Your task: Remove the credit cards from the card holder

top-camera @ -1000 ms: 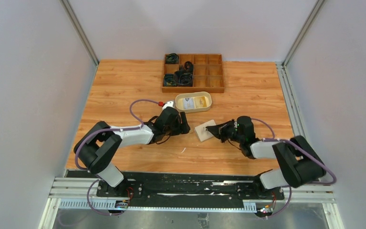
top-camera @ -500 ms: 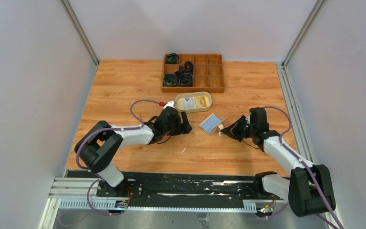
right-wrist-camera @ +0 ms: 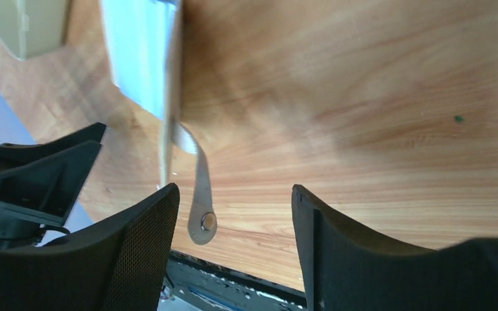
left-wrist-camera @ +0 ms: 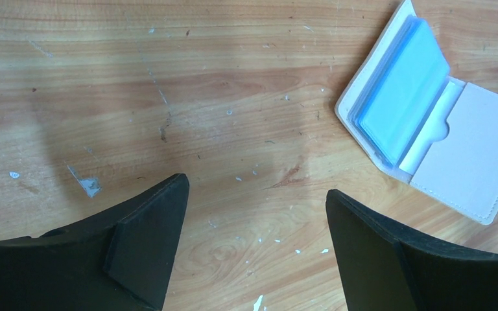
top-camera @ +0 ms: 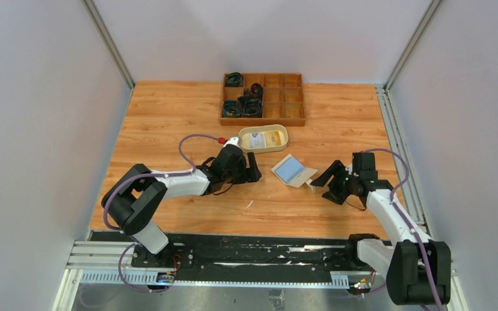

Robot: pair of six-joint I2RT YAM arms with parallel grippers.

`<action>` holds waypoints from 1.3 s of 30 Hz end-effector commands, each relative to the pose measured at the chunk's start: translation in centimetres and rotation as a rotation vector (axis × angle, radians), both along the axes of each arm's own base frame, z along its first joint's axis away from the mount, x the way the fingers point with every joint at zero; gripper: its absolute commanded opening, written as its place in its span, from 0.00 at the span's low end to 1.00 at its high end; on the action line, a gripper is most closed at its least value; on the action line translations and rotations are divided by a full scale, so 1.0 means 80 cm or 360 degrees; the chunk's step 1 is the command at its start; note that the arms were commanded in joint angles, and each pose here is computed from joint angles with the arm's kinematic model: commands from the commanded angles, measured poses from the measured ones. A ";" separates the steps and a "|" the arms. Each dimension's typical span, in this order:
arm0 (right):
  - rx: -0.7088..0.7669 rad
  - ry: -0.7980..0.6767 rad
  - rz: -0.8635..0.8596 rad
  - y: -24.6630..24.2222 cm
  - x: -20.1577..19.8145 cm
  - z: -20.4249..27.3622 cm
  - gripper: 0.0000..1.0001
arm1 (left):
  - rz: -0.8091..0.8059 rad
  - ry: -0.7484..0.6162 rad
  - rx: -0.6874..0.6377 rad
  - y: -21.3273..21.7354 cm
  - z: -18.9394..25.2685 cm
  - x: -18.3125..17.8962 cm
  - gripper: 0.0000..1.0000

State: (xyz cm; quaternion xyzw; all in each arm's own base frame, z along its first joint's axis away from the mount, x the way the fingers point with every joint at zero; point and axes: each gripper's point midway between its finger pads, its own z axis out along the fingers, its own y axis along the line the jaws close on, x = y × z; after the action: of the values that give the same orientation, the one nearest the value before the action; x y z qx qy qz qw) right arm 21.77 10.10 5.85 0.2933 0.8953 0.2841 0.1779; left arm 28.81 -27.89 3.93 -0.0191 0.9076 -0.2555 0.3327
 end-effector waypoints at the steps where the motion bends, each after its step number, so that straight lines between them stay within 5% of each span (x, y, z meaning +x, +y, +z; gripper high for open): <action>1: -0.0121 -0.0258 -0.0014 -0.017 0.031 0.036 0.70 | -0.0045 -0.0006 0.0024 -0.006 0.002 0.007 0.87; 7: -0.0053 -0.0430 -0.0150 -0.018 0.052 0.043 0.70 | -0.0085 -0.0013 0.0015 -0.014 0.005 0.011 0.87; 29: 0.0136 -0.0316 -0.0115 0.018 0.105 -0.018 0.61 | -0.0114 -0.0049 0.0009 -0.016 0.016 0.021 0.89; 32: 0.0196 -0.0322 -0.0107 0.027 0.113 -0.021 0.52 | -0.0118 -0.0060 0.0012 -0.015 0.020 0.021 0.89; 37: 0.0280 -0.0350 -0.0110 0.035 0.123 -0.022 0.01 | -0.0139 -0.0088 0.0012 -0.011 0.029 0.020 0.90; 39: 0.0297 -0.0365 -0.0092 0.039 0.126 -0.021 0.00 | -0.0164 -0.0082 -0.0026 -0.011 0.031 0.018 0.91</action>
State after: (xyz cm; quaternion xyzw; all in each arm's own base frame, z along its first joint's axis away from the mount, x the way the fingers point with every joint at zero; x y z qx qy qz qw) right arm 31.30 12.07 3.56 0.3147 0.8405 0.3623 0.2515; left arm 29.89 -28.62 4.52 0.0197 0.9077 -0.2576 0.3307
